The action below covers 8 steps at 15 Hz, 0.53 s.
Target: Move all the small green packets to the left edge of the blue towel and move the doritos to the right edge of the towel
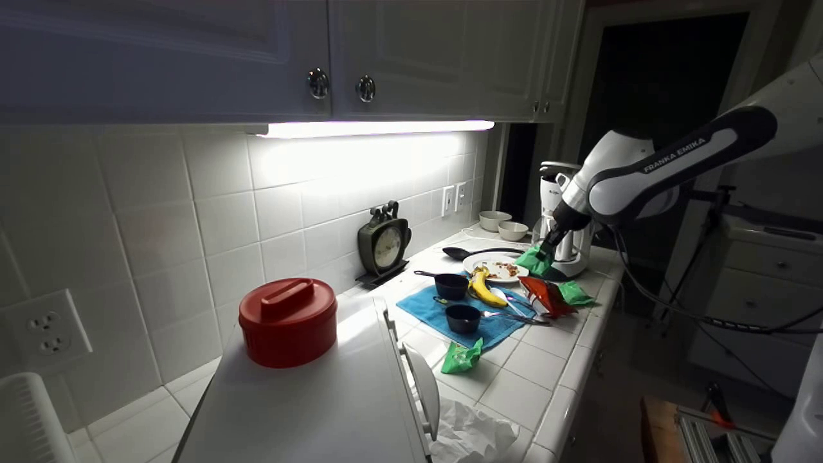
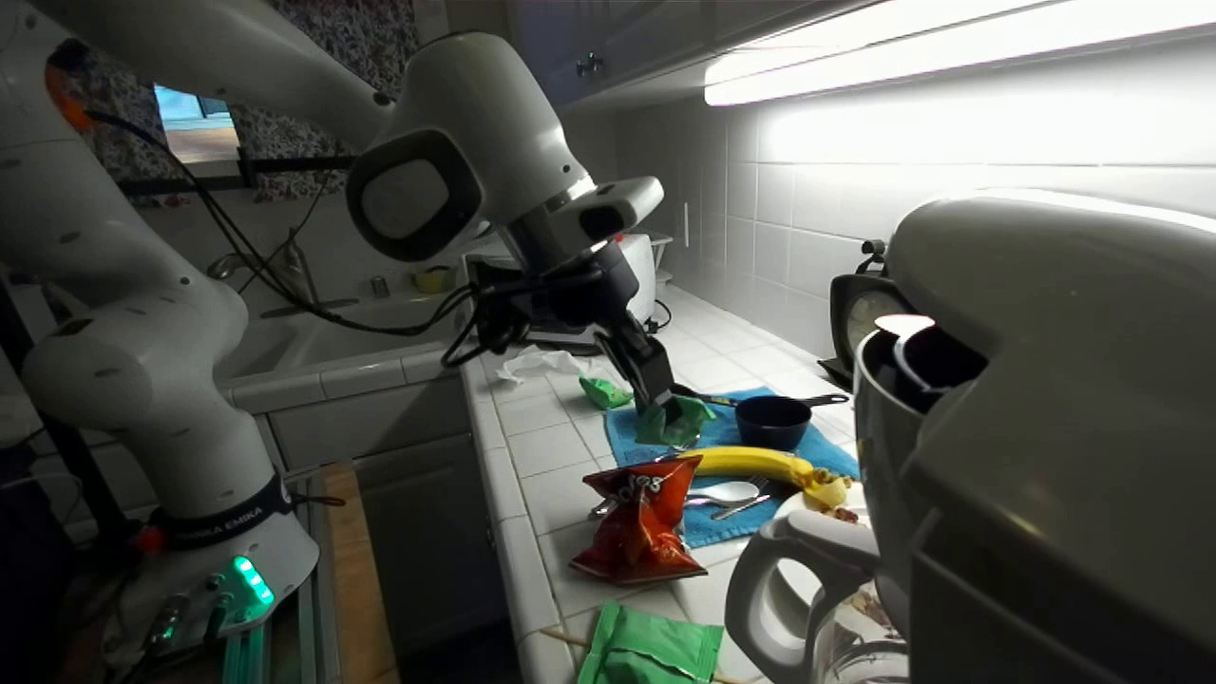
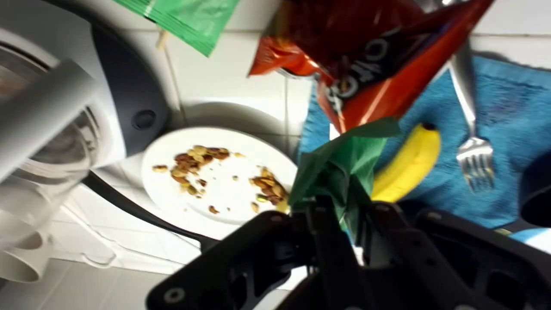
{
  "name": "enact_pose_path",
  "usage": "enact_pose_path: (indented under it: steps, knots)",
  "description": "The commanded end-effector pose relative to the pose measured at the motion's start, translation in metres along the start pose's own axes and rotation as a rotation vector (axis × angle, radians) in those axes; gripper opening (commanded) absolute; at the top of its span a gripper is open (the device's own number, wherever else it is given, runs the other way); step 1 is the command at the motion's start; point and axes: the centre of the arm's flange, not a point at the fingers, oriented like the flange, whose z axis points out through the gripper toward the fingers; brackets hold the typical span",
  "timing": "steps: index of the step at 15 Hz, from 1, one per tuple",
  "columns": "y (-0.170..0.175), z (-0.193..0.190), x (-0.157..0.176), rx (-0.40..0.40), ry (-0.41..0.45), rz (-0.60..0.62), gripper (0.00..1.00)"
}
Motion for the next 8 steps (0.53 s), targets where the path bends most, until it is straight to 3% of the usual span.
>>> enact_pose_path:
  steps: [1,8]
  knots:
    - [-0.021,-0.014,0.027,0.134,0.021,-0.117,0.08]
    - [-0.080,-0.006,0.056,0.352,-0.053,-0.323,0.08]
